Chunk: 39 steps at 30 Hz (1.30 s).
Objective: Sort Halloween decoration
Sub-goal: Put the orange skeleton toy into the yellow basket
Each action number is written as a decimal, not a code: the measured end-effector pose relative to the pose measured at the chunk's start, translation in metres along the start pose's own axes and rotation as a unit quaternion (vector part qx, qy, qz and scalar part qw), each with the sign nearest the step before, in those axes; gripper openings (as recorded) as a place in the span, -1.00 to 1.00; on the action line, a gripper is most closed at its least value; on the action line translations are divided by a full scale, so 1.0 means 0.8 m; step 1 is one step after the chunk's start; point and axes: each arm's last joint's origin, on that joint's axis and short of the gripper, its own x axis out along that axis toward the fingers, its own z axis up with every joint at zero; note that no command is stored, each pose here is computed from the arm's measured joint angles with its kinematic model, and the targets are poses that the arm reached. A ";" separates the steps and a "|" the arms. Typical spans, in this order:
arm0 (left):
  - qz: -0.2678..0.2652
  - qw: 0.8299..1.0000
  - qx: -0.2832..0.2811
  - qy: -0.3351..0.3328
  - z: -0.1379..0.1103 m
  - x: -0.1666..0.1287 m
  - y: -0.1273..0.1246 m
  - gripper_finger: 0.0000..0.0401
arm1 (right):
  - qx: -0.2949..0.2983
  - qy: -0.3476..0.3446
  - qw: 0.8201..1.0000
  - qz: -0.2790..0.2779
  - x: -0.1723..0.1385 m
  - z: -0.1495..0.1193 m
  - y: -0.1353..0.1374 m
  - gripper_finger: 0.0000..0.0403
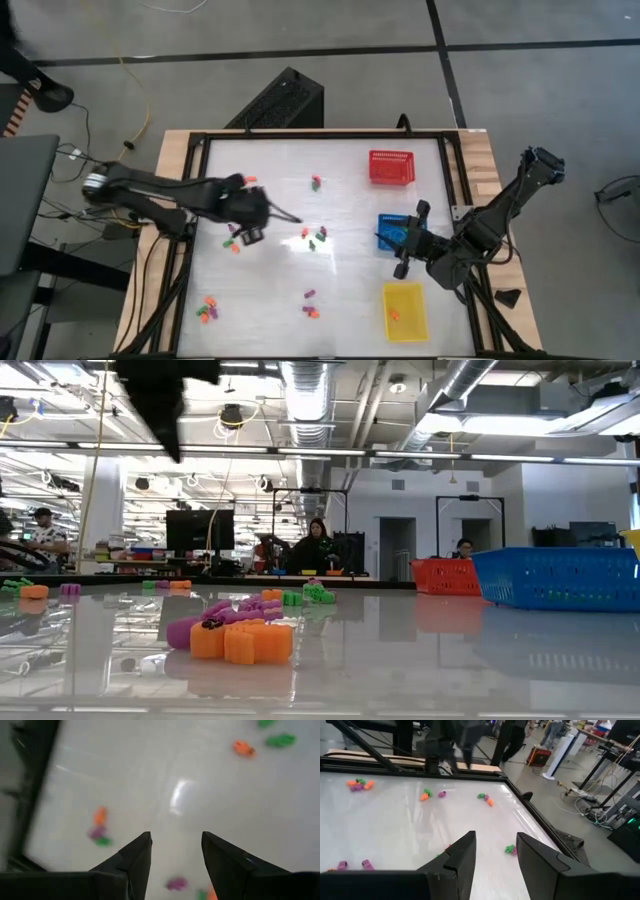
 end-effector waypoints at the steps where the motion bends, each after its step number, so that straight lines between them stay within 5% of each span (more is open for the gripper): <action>1: -0.014 1.000 -0.016 0.003 -0.014 0.000 0.000 -0.18 | 0.002 0.000 1.000 -0.001 0.001 0.000 0.000 -0.15; 7: -0.113 0.991 -0.058 0.051 -0.083 0.009 -0.015 -0.18 | 0.011 0.004 1.000 -0.021 0.011 0.002 -0.007 -0.15; 13: -0.176 0.984 -0.037 0.013 -0.105 0.032 -0.050 -0.18 | 0.030 0.011 0.999 -0.041 0.024 -0.004 -0.013 -0.15; 17: -0.176 0.980 0.000 -0.087 -0.096 0.050 -0.071 -0.18 | 0.032 0.023 0.998 -0.041 0.035 -0.010 -0.016 -0.15; 21: -0.109 0.982 0.051 -0.147 -0.079 0.066 -0.073 -0.18 | 0.039 0.037 0.998 -0.034 0.044 -0.011 -0.021 -0.15; 27: 0.016 0.994 -0.018 -0.108 -0.030 0.089 0.003 -0.18 | 0.046 0.045 0.997 -0.032 0.052 -0.010 -0.026 -0.15; 33: 0.028 0.996 -0.082 -0.008 -0.019 0.129 0.119 -0.18 | 0.037 0.046 0.998 -0.033 0.054 -0.010 -0.027 -0.15; 39: -0.014 0.998 -0.061 -0.007 -0.026 0.144 0.192 -0.18 | 0.004 0.049 0.998 -0.026 0.054 -0.010 -0.027 -0.15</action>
